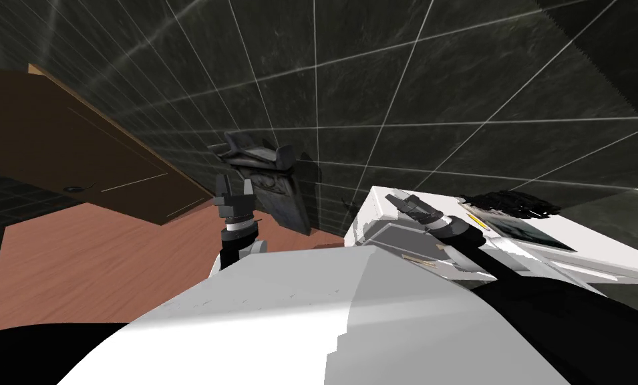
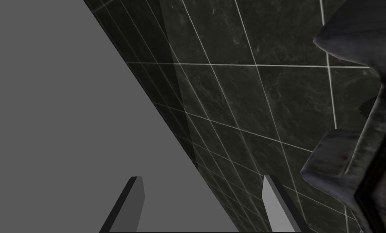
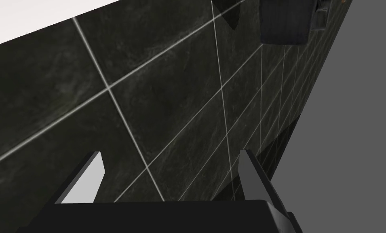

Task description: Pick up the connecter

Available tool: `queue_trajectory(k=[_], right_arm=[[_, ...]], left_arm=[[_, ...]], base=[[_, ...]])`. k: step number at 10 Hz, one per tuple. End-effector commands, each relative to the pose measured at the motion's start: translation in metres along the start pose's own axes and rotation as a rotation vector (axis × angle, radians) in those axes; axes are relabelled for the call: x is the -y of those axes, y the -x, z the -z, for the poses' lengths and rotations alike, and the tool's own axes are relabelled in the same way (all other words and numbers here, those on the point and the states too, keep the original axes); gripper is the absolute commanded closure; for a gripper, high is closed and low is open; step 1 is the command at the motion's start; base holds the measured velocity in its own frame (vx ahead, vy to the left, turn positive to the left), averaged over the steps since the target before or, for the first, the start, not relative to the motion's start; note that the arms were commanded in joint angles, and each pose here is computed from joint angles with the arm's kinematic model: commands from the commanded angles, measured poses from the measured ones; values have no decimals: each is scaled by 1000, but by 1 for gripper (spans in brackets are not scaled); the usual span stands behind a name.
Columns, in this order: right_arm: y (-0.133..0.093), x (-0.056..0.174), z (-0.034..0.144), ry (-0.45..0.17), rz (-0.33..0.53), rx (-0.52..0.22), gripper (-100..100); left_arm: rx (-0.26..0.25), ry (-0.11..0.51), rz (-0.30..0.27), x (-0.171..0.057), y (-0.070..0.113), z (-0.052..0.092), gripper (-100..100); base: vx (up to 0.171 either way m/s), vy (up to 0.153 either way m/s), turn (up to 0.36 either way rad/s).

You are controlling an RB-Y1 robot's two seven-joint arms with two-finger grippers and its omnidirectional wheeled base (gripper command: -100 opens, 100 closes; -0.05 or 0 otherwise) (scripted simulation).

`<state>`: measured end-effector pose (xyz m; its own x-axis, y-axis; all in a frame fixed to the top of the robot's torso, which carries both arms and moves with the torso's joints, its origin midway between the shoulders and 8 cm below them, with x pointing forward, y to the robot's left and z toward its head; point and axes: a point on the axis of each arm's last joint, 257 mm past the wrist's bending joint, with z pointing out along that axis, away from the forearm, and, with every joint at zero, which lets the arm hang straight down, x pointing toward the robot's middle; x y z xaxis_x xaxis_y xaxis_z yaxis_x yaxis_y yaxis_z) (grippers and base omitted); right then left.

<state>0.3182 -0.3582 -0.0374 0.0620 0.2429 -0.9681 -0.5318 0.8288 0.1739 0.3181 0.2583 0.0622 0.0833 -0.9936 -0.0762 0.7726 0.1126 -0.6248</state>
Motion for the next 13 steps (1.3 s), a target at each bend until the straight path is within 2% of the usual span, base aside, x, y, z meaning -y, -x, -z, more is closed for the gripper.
queue_trajectory(k=[1,2,3,6,13], right_arm=[[-6,2,8,-15,-3,-19,-100],[-7,13,22,-56,19,-56,-100],[-11,14,25,-64,13,-67,-100],[-14,35,55,-145,53,-151,-100],[-25,63,122,-287,86,-335,-100]], left_arm=[[0,0,0,0,0,0,0],[0,0,0,0,0,0,0],[0,0,0,0,0,0,0],[0,0,0,0,0,0,0],[0,0,0,0,0,0,0]], base=[[-40,-39,38],[-57,-43,368],[-51,-41,221],[-76,-46,333],[-72,-38,294]])
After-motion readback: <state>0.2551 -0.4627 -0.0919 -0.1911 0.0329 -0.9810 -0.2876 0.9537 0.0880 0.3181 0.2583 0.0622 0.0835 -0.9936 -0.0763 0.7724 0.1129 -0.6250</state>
